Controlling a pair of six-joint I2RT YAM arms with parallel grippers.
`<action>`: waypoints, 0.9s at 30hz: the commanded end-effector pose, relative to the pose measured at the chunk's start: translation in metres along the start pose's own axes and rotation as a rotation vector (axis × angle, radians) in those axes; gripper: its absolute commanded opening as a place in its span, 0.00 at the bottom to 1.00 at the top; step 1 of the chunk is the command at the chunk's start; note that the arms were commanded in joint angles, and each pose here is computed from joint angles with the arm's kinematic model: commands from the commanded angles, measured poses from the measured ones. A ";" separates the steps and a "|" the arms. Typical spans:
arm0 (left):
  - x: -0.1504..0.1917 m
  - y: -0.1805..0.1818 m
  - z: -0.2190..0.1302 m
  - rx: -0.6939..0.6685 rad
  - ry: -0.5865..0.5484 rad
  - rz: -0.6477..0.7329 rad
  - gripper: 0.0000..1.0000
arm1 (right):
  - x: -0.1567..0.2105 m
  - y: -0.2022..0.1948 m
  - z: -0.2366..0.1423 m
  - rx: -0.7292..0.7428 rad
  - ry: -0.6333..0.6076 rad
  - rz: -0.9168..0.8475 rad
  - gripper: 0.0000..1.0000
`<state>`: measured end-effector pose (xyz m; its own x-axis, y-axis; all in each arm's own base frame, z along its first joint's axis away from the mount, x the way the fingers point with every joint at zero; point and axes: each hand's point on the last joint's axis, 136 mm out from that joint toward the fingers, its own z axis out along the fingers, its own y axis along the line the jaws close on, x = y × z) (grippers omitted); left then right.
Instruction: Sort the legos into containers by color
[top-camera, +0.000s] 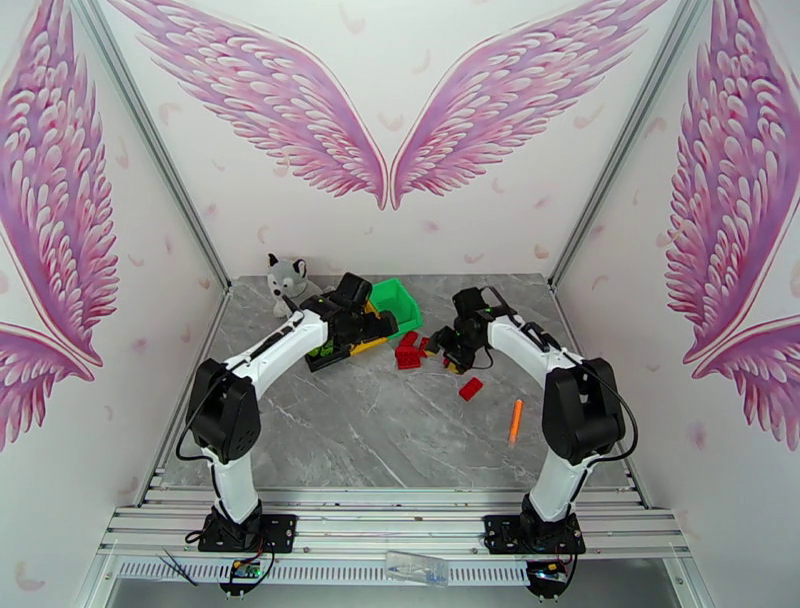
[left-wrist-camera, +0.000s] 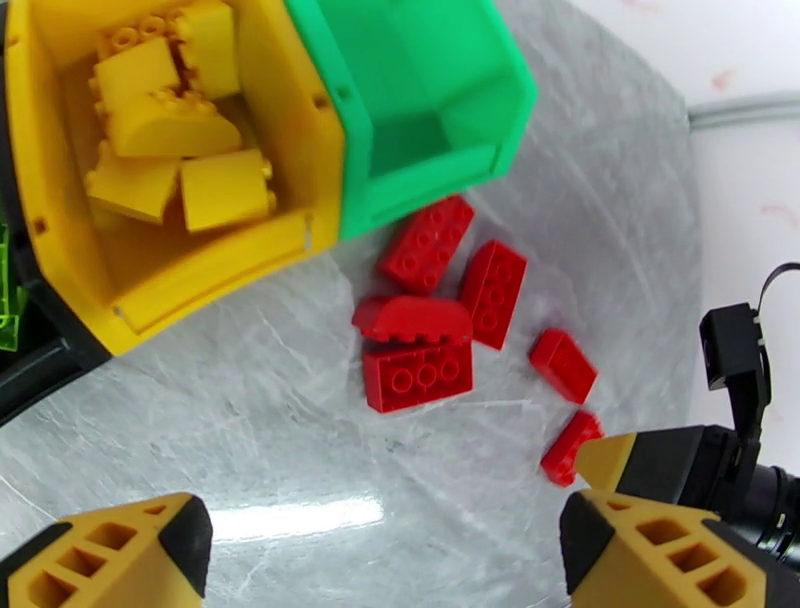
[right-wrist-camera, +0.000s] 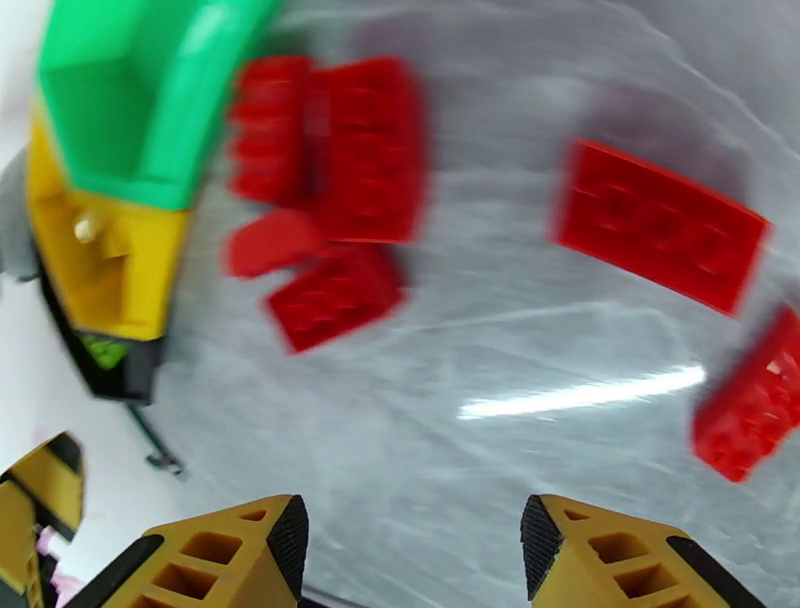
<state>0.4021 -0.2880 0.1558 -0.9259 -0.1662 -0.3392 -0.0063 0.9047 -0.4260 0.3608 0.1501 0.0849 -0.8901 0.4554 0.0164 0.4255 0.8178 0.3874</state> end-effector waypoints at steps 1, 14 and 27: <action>0.009 -0.001 0.004 -0.071 0.022 0.092 0.97 | 0.003 -0.038 -0.010 0.137 -0.047 0.019 0.64; 0.021 -0.018 0.009 -0.039 0.040 0.117 0.96 | -0.003 -0.083 0.004 0.252 -0.073 0.157 0.63; 0.019 -0.016 0.008 -0.031 0.046 0.107 0.96 | -0.014 -0.096 0.031 0.312 -0.053 0.188 0.66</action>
<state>0.3819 -0.3073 0.1431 -0.9406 -0.0529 -0.3353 0.0744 0.9316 -0.3559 0.3234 0.0811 0.0196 -0.8021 0.5954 0.0466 0.5971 0.7982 0.0796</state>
